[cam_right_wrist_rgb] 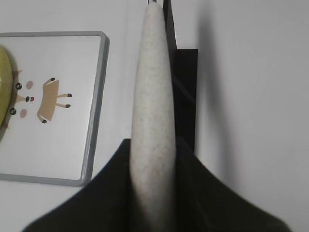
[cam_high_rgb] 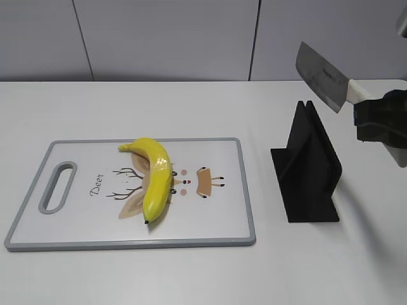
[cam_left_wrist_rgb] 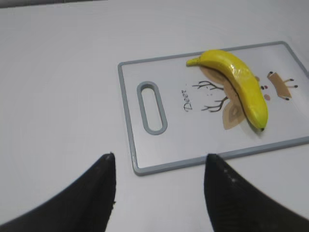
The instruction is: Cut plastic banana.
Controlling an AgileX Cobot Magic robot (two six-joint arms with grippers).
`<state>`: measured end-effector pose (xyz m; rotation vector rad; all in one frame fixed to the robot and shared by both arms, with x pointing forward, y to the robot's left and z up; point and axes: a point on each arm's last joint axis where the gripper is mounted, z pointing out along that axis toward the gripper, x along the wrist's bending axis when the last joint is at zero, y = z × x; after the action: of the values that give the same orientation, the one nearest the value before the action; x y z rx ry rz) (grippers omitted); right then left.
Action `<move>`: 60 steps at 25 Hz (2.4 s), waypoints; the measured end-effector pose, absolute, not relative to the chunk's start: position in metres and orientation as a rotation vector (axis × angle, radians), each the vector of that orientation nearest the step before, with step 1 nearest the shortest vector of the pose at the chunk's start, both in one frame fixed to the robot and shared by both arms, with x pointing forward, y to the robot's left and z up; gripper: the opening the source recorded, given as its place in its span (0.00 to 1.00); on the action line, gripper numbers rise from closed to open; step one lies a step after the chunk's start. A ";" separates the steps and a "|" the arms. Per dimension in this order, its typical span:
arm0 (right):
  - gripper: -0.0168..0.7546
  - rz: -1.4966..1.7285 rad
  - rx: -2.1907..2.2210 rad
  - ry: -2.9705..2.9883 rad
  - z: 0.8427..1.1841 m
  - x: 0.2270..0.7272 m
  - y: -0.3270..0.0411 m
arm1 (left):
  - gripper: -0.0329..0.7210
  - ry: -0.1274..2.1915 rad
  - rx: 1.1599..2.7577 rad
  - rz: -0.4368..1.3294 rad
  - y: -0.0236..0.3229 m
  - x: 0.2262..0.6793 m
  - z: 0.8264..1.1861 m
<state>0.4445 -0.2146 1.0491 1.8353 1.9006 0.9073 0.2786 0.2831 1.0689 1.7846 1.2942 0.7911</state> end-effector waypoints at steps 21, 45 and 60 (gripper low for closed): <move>0.24 0.769 1.857 1.966 1.025 0.454 -0.212 | 0.75 1.299 1.791 0.848 0.289 0.245 1.058; 0.24 0.638 2.045 2.103 1.000 0.449 -0.201 | 0.64 1.318 1.784 0.847 0.290 0.245 1.057; 0.82 0.809 1.880 2.125 1.028 0.451 -0.197 | 0.64 1.318 1.784 0.845 0.290 0.245 1.057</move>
<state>0.4511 -0.1968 1.0282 1.8803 2.1255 0.8087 0.2454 0.2898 1.0566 1.7837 1.3175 0.8447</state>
